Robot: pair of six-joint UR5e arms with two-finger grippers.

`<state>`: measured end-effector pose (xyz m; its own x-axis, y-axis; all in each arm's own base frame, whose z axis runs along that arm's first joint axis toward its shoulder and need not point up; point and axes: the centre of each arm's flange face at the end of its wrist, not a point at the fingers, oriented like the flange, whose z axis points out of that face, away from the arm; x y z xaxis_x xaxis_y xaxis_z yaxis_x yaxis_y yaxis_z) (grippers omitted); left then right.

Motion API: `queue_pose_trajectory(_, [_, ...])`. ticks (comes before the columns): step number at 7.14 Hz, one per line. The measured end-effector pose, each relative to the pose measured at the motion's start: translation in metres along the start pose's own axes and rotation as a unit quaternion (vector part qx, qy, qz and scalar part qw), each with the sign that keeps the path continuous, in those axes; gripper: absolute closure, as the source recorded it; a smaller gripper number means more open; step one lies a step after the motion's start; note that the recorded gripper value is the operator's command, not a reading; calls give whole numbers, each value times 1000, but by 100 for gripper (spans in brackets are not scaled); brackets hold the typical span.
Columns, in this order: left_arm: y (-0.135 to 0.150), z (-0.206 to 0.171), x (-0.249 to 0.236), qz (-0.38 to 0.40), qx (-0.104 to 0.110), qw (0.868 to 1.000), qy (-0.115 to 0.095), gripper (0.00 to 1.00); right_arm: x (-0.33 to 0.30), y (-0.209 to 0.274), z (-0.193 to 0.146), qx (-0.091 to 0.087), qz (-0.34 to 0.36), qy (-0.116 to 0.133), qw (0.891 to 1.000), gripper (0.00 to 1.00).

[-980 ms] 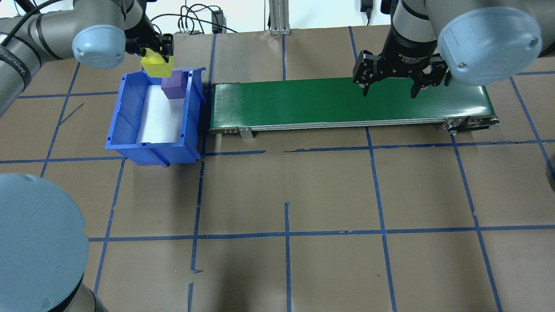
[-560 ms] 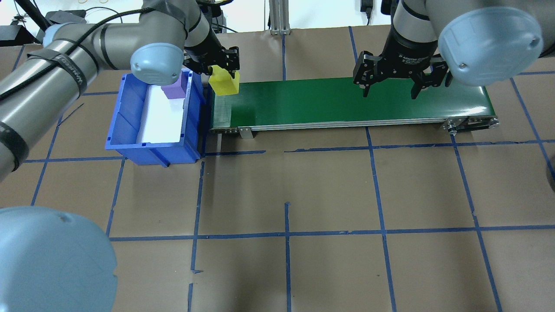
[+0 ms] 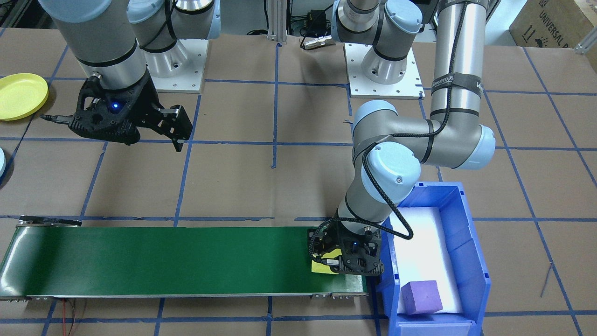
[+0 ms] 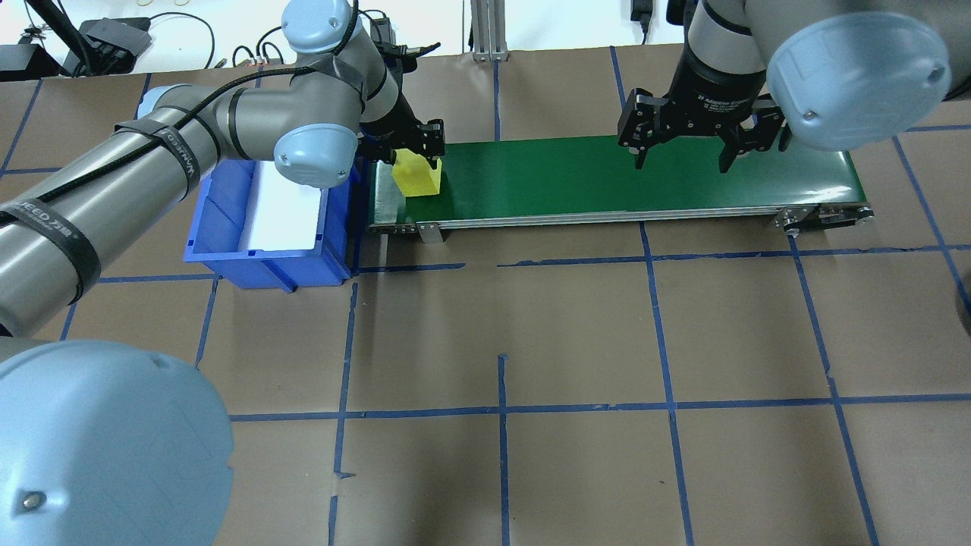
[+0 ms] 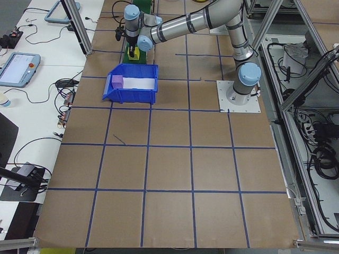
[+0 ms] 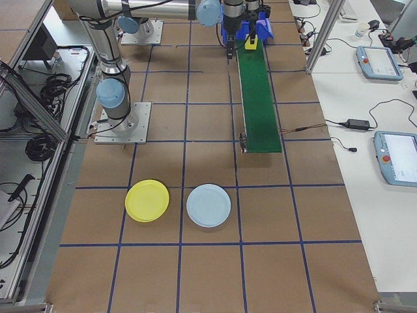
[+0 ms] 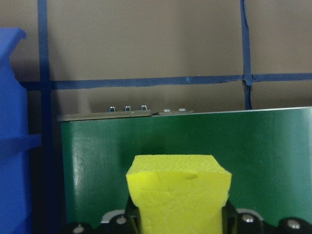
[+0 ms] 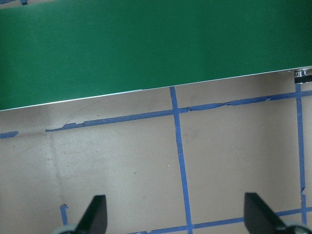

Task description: Move block left to right into plate

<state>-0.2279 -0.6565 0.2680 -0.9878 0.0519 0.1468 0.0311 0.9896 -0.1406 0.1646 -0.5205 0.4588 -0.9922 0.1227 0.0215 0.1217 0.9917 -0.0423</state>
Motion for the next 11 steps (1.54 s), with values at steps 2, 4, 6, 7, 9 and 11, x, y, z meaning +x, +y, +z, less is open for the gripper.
queue_pose_trajectory(2, [-2, -17, 3, 11, 12, 1000, 2, 0, 0, -1, -1, 2, 0, -1, 1000, 0])
queue_pose_trajectory(4, [-20, -69, 3, 17, 41, 999, -1, 0, 0, -1, -1, 4, -1, -1, 1000, 0])
queue_pose_trajectory(6, [-47, -102, -66, 8, 63, 997, -37, 0, 1, -2, -2, 5, 0, -1, 1000, 0])
queue_pose_trajectory(7, [-58, -106, -113, 10, 64, 996, -54, 0, 1, -2, -3, 5, 0, -1, 1000, 0])
queue_pose_trajectory(9, [-72, -82, -173, 8, 54, 996, -71, 0, 1, -2, -2, 5, 0, -1, 1000, 0])
queue_pose_trajectory(11, [-83, -30, -194, -17, 48, 996, -77, 1, 1, -2, -1, 4, 0, -1, 1000, 0])
